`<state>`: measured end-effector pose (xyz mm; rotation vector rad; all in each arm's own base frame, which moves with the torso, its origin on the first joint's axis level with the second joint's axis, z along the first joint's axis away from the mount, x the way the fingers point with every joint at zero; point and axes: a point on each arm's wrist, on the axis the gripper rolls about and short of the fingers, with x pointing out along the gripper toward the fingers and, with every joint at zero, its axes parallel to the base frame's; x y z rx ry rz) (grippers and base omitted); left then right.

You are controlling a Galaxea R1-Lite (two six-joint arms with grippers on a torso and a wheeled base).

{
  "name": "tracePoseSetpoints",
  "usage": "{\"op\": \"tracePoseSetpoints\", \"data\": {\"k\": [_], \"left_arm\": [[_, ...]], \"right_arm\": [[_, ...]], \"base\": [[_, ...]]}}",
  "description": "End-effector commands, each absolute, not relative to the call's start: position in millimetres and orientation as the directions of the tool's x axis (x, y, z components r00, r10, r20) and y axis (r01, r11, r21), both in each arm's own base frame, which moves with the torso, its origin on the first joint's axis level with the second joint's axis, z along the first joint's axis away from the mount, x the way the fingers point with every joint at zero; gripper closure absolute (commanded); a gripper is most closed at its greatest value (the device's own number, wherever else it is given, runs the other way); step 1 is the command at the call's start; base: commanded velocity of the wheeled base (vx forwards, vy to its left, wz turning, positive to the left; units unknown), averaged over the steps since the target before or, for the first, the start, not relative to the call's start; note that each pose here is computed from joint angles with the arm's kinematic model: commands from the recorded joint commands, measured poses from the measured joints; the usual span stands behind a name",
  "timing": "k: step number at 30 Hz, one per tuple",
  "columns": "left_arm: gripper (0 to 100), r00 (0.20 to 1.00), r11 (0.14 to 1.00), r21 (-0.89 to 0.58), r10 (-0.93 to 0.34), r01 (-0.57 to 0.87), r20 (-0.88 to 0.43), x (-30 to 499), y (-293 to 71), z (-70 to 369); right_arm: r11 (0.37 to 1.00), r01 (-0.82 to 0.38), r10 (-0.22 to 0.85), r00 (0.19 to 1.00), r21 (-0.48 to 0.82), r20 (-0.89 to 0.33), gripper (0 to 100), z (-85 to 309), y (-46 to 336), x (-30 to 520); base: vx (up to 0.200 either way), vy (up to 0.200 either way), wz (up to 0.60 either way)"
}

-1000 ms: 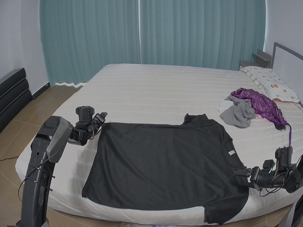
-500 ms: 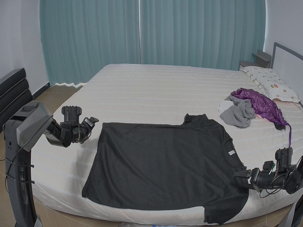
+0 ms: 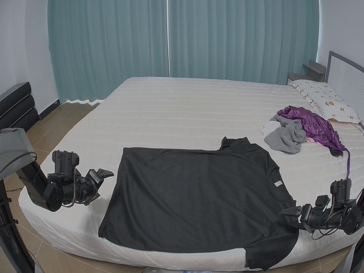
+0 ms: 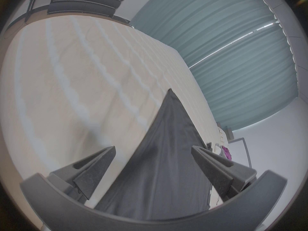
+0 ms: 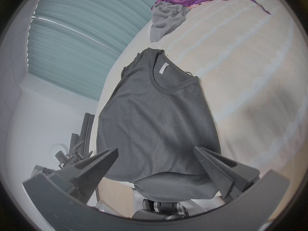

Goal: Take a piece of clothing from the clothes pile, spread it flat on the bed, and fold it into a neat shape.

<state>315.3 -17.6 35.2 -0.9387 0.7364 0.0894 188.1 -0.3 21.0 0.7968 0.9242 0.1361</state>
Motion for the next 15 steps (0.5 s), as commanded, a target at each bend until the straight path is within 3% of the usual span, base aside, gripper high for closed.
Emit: {"op": "tracePoseSetpoints", "data": {"k": [1, 8, 12, 15], "left_arm": [[0, 0.756, 0.611, -0.725, -0.298, -0.318, -0.583, 260.0, -24.3, 44.2], [0, 0.735, 0.615, -0.723, -0.324, -0.315, -0.595, 244.5, -26.9, 28.2], [0, 0.729, 0.619, -0.721, -0.331, -0.311, -0.599, 244.1, -28.1, 24.6], [0, 0.681, 0.676, -0.676, -0.348, -0.293, -0.644, 238.6, -35.4, 12.3]], "right_arm": [[0.712, 0.222, 0.433, 0.609, 0.666, -0.665, 0, 20.2, 0.5, 186.1], [0.712, 0.224, 0.433, 0.607, 0.665, -0.667, 0, 19.7, 0.5, 186.1], [0.712, 0.223, 0.434, 0.606, 0.666, -0.666, 0, 19.7, 0.5, 186.1], [0.710, 0.222, 0.438, 0.604, 0.668, -0.666, 0, 19.4, 0.6, 186.1]], "base": [[0.000, 0.000, 0.00], [-0.171, 0.000, 0.00], [0.000, 0.000, 0.00], [0.000, 0.000, 0.00]]}}
